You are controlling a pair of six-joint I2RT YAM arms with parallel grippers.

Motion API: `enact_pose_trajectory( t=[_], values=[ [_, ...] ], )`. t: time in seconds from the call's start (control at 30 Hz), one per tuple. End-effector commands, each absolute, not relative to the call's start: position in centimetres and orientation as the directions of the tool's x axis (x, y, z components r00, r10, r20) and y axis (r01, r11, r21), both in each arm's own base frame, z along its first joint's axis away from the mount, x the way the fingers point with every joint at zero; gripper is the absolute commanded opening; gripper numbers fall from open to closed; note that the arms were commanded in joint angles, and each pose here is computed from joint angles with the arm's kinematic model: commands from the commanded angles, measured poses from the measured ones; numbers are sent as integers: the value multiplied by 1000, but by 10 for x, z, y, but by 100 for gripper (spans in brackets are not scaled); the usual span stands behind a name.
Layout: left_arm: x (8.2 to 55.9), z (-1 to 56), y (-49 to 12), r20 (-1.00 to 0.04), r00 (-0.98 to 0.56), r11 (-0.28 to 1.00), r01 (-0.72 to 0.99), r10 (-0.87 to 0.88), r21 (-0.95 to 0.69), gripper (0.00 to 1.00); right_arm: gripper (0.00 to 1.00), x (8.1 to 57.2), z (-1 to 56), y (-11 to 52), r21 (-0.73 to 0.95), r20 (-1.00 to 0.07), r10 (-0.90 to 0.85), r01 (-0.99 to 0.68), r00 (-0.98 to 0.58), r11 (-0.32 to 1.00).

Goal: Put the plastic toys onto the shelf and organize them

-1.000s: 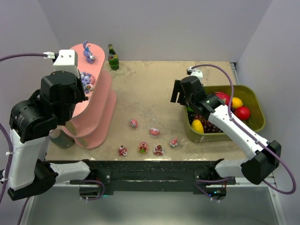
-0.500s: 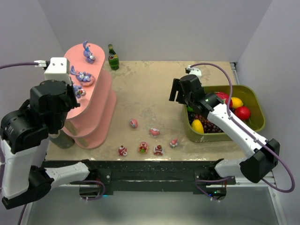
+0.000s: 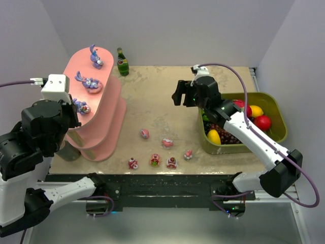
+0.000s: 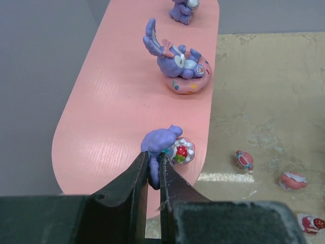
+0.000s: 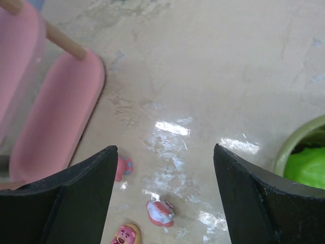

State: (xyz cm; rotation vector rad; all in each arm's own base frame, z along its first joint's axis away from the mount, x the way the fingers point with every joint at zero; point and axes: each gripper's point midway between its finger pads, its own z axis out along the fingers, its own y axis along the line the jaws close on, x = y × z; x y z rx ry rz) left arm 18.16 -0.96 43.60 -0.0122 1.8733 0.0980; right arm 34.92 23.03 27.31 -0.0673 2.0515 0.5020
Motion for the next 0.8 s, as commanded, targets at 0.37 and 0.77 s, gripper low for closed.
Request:
enact_pose_trajectory(
  t=[0.37, 0.77],
  values=[
    [183, 440, -7, -953, -290, 993, -55, 81, 102, 1, 80, 346, 318, 269, 340, -894, 156, -411, -419, 846],
    [180, 438, 1, -953, -287, 990, -71, 96, 121, 7, 80, 346, 315, 276, 344, -891, 148, -425, -429, 837]
  ],
)
